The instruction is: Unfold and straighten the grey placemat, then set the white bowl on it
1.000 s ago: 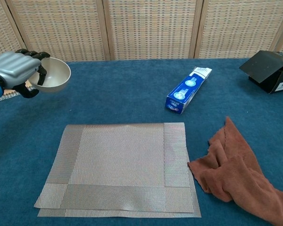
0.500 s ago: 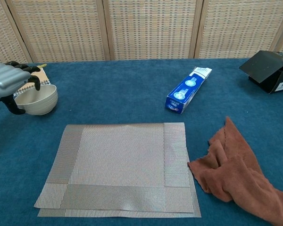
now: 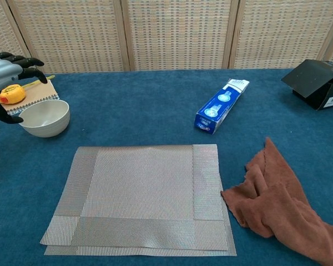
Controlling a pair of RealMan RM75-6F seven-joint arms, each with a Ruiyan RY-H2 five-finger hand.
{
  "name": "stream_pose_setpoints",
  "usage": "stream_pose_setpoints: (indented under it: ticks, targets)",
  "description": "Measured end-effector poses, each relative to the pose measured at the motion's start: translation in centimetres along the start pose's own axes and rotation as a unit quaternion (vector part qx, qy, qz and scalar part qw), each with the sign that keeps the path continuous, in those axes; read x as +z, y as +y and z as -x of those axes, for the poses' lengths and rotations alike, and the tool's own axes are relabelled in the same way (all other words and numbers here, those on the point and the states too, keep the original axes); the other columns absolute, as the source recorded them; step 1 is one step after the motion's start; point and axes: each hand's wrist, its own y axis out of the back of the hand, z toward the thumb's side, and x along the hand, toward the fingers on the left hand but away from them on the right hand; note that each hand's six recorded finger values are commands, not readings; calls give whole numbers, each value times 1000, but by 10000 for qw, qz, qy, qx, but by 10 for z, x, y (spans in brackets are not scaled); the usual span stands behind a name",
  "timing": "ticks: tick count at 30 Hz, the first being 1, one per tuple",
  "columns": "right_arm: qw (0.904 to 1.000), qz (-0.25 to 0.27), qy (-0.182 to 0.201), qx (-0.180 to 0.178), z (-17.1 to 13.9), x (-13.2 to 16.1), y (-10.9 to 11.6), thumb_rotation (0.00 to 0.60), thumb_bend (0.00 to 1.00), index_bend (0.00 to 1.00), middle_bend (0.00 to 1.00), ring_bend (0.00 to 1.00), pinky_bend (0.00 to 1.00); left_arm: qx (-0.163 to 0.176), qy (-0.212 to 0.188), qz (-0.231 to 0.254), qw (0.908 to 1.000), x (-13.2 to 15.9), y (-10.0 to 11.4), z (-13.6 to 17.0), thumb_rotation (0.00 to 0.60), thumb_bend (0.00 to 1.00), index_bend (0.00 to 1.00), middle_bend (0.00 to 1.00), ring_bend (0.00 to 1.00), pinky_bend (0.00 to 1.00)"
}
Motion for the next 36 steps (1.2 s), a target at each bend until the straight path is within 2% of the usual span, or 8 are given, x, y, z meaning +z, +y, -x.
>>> stream_pose_setpoints:
  ticks: [5,9,18,25,36]
  targets:
    - [10000,-25,-24,-12,0,-1,0,600,126,56,0,0,0,181,-372,317,9986,1,11,27,600,185,187,0,0,0]
    - [10000,-24,-55,-34,0,-3,1,600,125,56,0,0,0,220,-717,457,9961,7,8,51,600,184,194,0,0,0]
    - [9999,-39,-151,-67,2,-8,1,600,126,57,0,0,0,40,-1346,622,9889,25,-15,103,600,187,257,0,0,0]
    - [9999,-54,-125,-65,2,-7,0,600,126,56,0,0,0,-107,-1820,849,9796,52,-34,125,600,200,425,0,0,0]
    - [9999,-9,-136,-88,2,-7,2,600,126,57,0,0,0,-374,-2317,923,9677,89,-65,148,600,286,430,0,0,0]
